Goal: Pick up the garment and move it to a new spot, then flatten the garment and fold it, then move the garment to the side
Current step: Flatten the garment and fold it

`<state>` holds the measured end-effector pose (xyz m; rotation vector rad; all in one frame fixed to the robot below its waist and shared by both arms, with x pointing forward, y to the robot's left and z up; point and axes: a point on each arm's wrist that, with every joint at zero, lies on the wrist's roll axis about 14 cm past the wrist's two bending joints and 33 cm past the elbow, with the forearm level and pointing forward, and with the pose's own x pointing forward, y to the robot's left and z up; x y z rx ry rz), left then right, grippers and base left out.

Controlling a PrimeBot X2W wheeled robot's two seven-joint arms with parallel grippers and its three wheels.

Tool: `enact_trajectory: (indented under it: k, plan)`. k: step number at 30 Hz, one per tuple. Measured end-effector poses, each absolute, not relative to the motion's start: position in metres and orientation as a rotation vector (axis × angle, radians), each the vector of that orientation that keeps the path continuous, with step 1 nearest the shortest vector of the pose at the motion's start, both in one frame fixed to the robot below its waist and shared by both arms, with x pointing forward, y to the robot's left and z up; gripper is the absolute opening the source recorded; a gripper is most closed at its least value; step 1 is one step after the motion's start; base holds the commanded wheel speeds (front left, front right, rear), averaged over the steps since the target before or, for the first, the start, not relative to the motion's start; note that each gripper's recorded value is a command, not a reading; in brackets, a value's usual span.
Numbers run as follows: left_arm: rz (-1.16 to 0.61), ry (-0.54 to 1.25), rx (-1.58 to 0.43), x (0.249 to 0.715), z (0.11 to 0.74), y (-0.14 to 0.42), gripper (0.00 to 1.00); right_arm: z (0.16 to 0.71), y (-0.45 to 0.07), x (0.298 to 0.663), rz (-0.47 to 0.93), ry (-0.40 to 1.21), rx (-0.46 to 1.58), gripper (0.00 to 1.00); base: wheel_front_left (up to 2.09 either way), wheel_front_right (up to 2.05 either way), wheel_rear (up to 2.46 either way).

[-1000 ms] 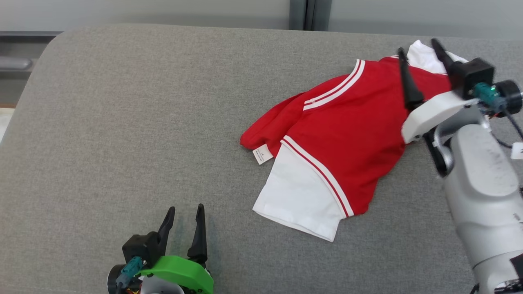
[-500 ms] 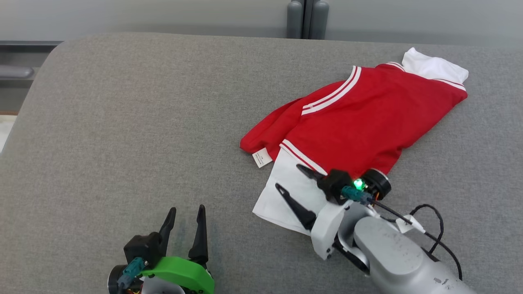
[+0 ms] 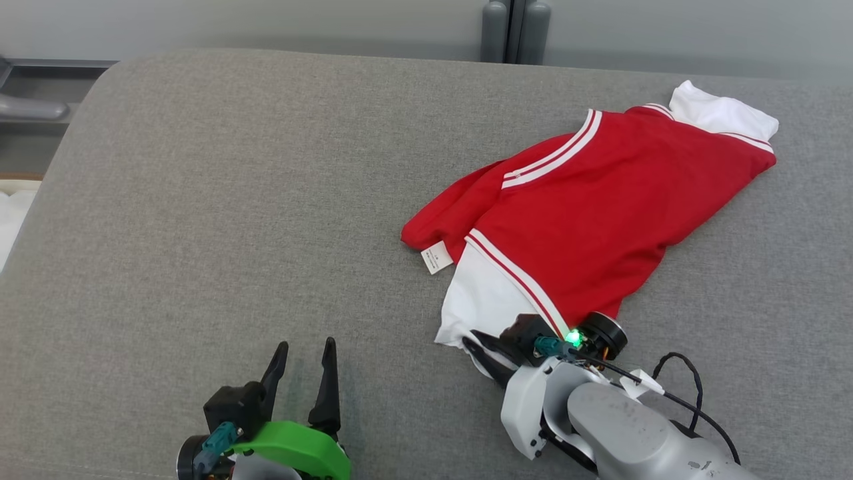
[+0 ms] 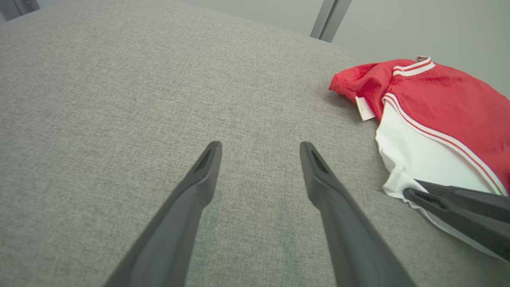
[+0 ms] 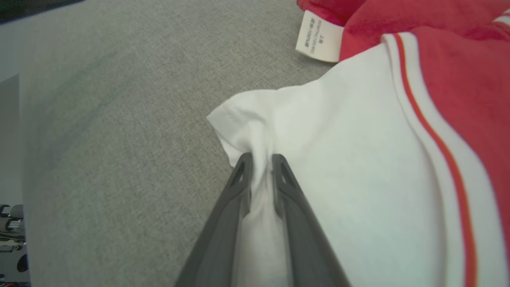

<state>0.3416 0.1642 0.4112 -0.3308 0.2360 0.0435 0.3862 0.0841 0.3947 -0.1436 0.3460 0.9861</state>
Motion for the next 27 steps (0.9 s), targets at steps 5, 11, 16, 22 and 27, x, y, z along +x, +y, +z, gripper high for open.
enact_trajectory:
  k: [5,11,16,22,27]
  plan:
    - [0.046,0.24,-0.329,0.34,0.41,0.164,1.0,0.425,0.079,0.408,0.909,0.269,-0.049,0.0,0.0,0.0,0.0]
    - [0.005,0.227,-0.329,0.346,0.414,0.154,1.0,0.499,0.027,0.457,0.672,0.04,0.132,0.0,0.0,0.0,0.0]
    - [-0.046,0.222,-0.325,0.352,0.417,0.139,1.0,0.525,-0.043,0.463,0.454,-0.072,0.19,0.0,0.0,0.0,0.0]
    - [-0.115,0.223,-0.319,0.359,0.419,0.118,1.0,0.527,-0.137,0.45,0.18,-0.118,0.192,0.0,0.0,0.0,0.0]
    - [-0.18,0.227,-0.317,0.364,0.42,0.098,1.0,0.504,-0.203,0.423,-0.014,-0.066,0.147,1.0,0.0,0.0,0.0]
